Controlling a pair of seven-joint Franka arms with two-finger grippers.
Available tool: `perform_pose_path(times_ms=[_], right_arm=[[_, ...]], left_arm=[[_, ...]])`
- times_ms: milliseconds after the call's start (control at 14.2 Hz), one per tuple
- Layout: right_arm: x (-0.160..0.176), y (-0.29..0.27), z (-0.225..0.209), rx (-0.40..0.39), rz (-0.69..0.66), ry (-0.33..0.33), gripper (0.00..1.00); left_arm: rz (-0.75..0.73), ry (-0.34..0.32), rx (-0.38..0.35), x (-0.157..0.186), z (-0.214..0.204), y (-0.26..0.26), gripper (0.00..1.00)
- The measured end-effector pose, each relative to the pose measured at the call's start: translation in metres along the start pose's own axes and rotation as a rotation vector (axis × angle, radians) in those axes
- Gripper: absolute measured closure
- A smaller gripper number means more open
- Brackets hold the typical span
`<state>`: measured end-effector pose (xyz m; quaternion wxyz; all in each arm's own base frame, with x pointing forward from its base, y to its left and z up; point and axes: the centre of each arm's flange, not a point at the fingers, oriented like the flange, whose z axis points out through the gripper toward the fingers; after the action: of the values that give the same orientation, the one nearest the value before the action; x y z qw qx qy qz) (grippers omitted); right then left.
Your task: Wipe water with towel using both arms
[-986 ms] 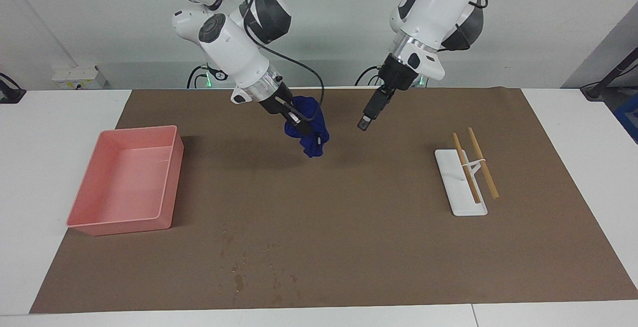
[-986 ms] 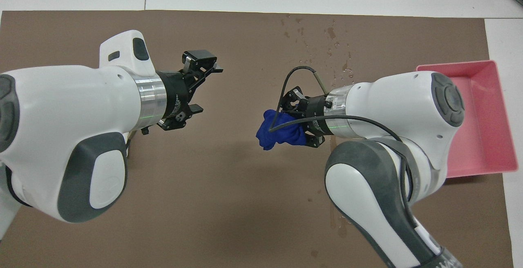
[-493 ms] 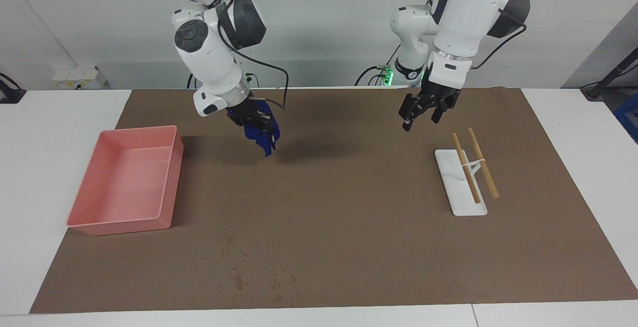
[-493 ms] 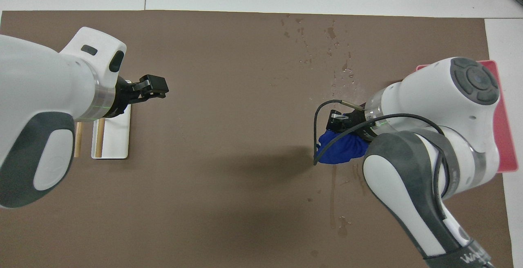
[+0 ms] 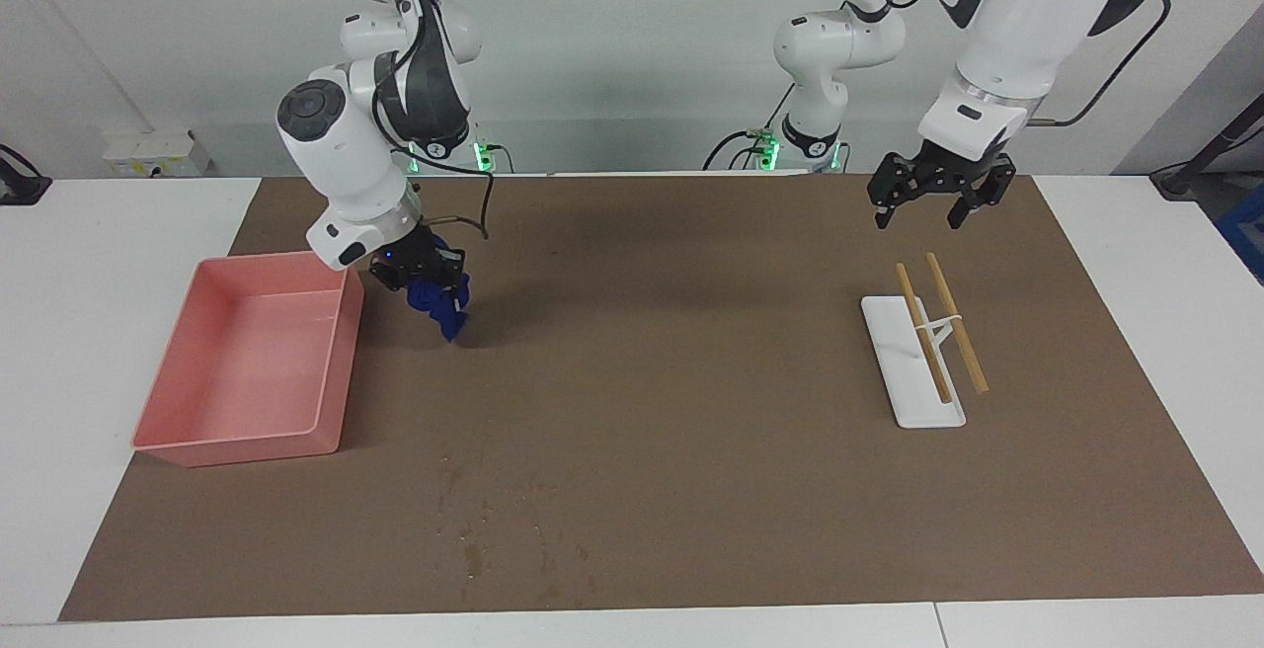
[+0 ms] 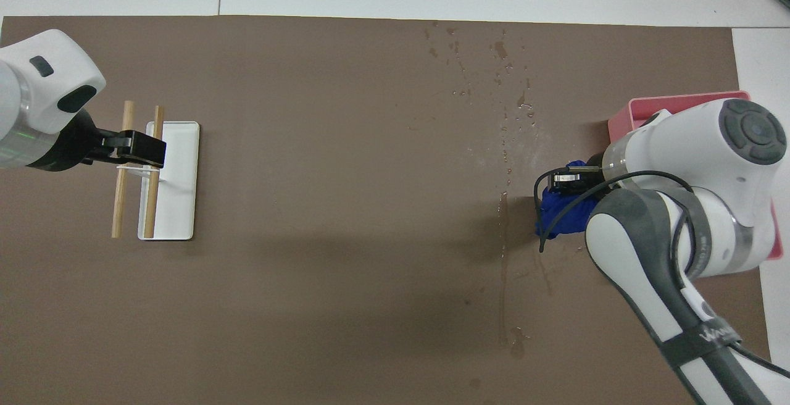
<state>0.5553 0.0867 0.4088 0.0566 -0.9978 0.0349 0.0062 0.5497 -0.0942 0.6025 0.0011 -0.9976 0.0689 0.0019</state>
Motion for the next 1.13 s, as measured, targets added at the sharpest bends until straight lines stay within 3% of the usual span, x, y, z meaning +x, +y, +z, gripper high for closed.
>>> perform_pose_path(times_ms=[211,493,775,1127], right_arm=[[0.013,-0.006,0.045,0.002,0.001,0.032,0.89],[0.018,-0.027,0.065,0.020,0.089,0.072,0.89],[0.016,-0.062,0.082,0.099,0.176,0.095,0.89],[0.016,-0.061,0.093,0.105,0.192,0.093,0.89]], left_arm=[[0.015,-0.043,0.000,-0.004,0.004,-0.012,0.00],[-0.012,-0.087,-0.002,-0.009,0.008,-0.031,0.00],[-0.025,-0.092,-0.008,-0.010,0.009,-0.043,0.00],[0.045,-0.084,-0.011,-0.010,0.005,-0.047,0.00]])
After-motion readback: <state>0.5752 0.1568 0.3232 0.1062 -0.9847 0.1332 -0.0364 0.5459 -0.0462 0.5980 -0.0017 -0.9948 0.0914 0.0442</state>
